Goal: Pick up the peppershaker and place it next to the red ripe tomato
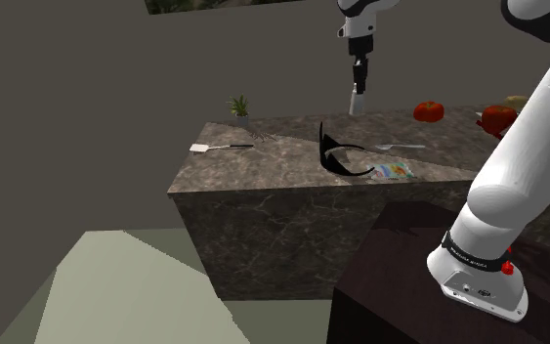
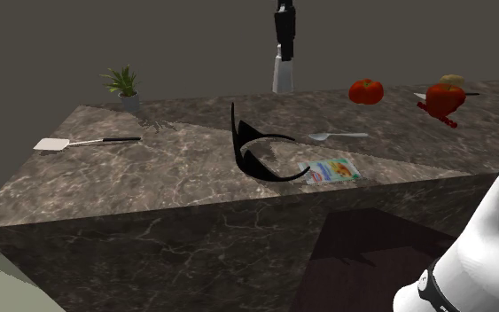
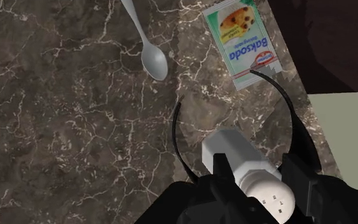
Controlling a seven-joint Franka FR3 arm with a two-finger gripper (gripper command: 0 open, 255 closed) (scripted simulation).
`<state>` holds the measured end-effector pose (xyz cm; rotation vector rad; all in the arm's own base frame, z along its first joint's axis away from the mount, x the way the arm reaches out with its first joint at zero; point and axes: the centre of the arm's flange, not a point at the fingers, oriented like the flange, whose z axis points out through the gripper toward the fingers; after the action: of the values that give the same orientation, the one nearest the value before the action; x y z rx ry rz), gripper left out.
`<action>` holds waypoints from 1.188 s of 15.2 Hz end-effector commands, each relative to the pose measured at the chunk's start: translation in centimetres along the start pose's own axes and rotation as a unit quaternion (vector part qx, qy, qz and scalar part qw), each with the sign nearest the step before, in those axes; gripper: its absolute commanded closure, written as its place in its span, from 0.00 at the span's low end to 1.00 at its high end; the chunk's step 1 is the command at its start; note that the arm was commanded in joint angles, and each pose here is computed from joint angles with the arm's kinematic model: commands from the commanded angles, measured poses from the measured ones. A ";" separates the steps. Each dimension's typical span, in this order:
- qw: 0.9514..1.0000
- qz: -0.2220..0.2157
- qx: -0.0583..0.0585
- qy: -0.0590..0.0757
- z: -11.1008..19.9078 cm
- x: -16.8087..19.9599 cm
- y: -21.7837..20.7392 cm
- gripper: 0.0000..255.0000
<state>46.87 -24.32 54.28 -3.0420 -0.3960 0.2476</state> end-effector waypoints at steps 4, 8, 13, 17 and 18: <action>1.000 -0.001 0.000 0.000 0.3 -4.2 4.8 1.00; 1.000 -0.001 0.000 0.000 0.5 -7.7 8.8 1.00; 1.000 -0.001 0.000 0.000 0.7 -12.0 13.8 1.00; 1.000 -0.001 0.000 0.000 0.9 -15.5 17.8 1.00; 1.000 -0.001 0.000 0.000 0.9 -16.3 18.8 1.00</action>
<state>36.39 -45.59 54.20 -3.0420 -0.3949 0.2474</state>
